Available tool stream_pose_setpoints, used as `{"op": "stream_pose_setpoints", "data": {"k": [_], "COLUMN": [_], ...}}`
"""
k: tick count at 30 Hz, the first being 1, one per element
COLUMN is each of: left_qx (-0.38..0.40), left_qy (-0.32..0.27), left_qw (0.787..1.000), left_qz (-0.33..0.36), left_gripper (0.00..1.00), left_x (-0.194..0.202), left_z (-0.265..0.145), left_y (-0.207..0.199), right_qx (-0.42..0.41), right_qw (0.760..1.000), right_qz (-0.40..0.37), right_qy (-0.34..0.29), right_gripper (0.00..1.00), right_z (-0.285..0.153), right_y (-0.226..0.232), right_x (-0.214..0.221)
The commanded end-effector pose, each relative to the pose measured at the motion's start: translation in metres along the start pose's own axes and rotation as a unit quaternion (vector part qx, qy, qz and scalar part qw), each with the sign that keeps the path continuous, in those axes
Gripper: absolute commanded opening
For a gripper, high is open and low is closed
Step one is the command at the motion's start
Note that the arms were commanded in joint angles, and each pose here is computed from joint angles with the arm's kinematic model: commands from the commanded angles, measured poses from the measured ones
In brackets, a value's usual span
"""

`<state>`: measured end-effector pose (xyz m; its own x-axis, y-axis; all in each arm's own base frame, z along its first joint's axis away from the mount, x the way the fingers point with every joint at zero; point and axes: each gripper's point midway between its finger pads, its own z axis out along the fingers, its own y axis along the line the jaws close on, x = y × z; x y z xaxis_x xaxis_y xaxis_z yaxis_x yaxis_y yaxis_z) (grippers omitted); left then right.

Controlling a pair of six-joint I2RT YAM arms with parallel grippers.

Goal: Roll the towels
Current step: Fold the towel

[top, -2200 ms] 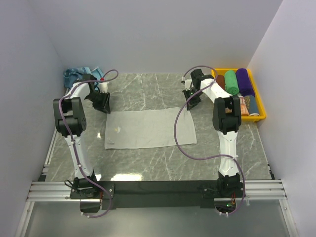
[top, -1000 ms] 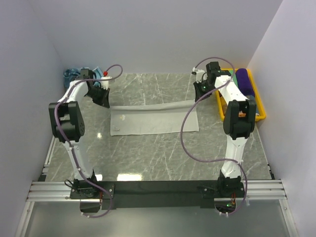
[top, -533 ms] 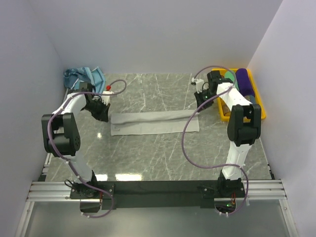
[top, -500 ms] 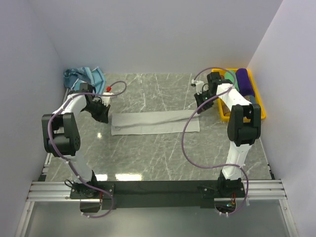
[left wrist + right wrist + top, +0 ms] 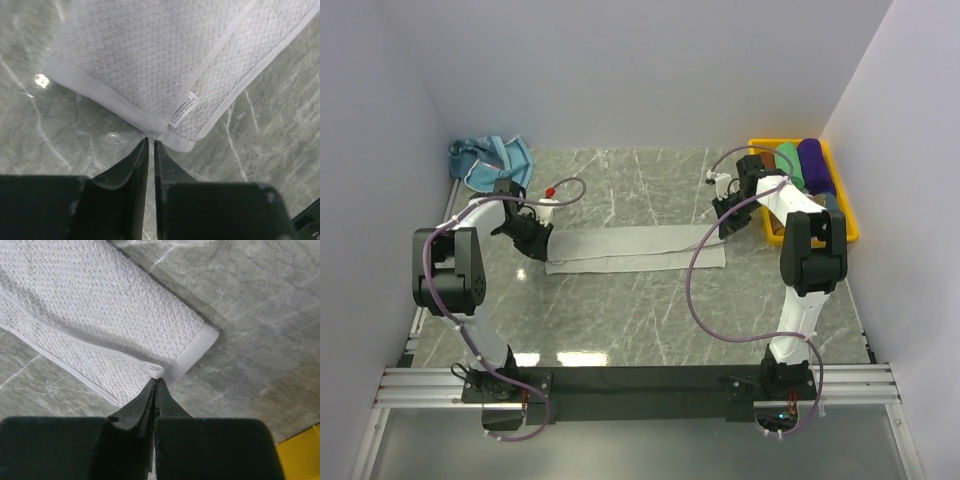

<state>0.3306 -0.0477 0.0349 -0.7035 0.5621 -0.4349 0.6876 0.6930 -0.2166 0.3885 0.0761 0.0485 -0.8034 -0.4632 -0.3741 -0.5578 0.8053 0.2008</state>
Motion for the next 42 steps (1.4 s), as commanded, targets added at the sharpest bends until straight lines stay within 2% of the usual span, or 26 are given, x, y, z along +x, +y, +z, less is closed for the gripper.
{"op": "stream_pose_setpoints", "data": {"k": [1,4,8,12,16,21,33,37,42], "left_qx": [0.005,0.015,0.026,0.020,0.021,0.021,0.019,0.022,0.025], "left_qy": [-0.036,-0.038,-0.031,-0.026,-0.015,-0.016,-0.022,-0.026,-0.025], "left_qw": [0.999,0.999,0.998,0.994,0.990,0.983,0.977,0.976,0.975], "left_qz": [0.001,-0.011,-0.044,-0.106,-0.137,-0.180,-0.209,-0.213,-0.218], "left_gripper": [0.25,0.40,0.52,0.53,0.55,0.50,0.38,0.29,0.29], "left_x": [-0.025,-0.028,-0.023,-0.016,-0.009,-0.009,-0.019,-0.021,-0.022], "left_z": [-0.014,-0.016,-0.010,-0.003,0.000,0.008,0.014,0.014,0.014], "left_y": [-0.001,-0.005,-0.006,-0.009,-0.013,-0.011,-0.003,-0.004,-0.005], "right_qx": [0.010,0.011,0.012,0.012,0.013,0.011,0.007,0.006,0.004], "right_qw": [1.000,1.000,0.999,0.999,0.999,0.999,0.999,0.999,0.999], "right_qz": [-0.009,-0.008,-0.008,-0.008,-0.008,-0.010,-0.008,-0.010,-0.009], "right_qy": [-0.025,-0.025,-0.029,-0.029,-0.031,-0.029,-0.031,-0.032,-0.030], "right_gripper": [0.00,0.00,0.00,0.00,0.00,0.00,0.00,0.00,0.00], "right_z": [-0.010,-0.012,-0.015,-0.019,-0.021,-0.019,-0.019,-0.019,-0.018], "right_y": [-0.002,-0.002,-0.001,0.001,0.001,0.001,0.001,0.002,0.003], "right_x": [-0.017,-0.018,-0.022,-0.023,-0.023,-0.022,-0.025,-0.024,-0.024]}}
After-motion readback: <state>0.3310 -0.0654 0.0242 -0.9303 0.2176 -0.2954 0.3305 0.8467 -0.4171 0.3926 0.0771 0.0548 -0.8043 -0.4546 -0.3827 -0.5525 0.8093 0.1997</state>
